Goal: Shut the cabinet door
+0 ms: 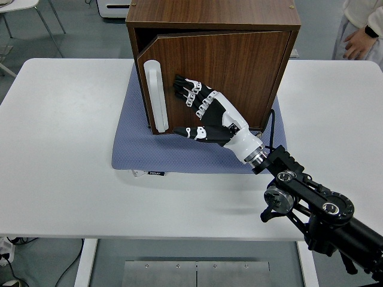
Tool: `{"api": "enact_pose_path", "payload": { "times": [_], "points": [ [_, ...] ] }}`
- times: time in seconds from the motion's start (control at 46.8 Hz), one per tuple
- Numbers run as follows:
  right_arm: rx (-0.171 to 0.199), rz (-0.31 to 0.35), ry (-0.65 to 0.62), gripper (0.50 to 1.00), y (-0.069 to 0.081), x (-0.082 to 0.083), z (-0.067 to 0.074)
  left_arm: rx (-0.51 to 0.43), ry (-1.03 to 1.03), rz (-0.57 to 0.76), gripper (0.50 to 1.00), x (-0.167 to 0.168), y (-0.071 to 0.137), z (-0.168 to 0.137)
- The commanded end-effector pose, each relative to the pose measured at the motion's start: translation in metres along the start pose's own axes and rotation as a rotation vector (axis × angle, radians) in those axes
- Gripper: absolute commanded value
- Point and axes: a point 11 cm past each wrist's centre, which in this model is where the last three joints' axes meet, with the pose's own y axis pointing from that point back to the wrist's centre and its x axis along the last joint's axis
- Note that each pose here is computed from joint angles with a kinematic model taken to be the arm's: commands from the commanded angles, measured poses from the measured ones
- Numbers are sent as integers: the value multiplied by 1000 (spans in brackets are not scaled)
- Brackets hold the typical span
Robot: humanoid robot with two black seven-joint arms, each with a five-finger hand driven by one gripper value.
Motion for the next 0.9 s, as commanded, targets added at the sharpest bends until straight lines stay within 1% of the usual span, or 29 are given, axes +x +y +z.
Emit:
{"api": "enact_pose_path", "payload": {
  "times": [0.0,0.128,0.321,0.406,0.513,0.62,0.726,0.769,0.812,0.876],
  "points": [
    [4,3,3,1000,-2,0,-1,0,1,0,1000,0,0,0],
    [2,19,12,1000,-3,2,0,0,1,0,1000,0,0,0],
    [14,48,4,1000,-6,6,-4,0,1,0,1000,0,0,0],
    [23,54,11,1000,-10,8,-8,0,1,0,1000,0,0,0],
    [28,78,29,1000,-12,11,-10,0,1,0,1000,0,0,0],
    [45,114,32,1000,-15,17,-16,0,1,0,1000,0,0,0],
    [33,150,32,1000,-15,24,-16,0,-1,-1,1000,0,0,0],
    [36,161,32,1000,-15,25,-17,0,-1,-1,1000,0,0,0],
    [38,167,33,1000,-15,27,-19,0,1,0,1000,0,0,0],
    [29,170,35,1000,-15,28,-18,0,1,1,1000,0,0,0]
  ]
}}
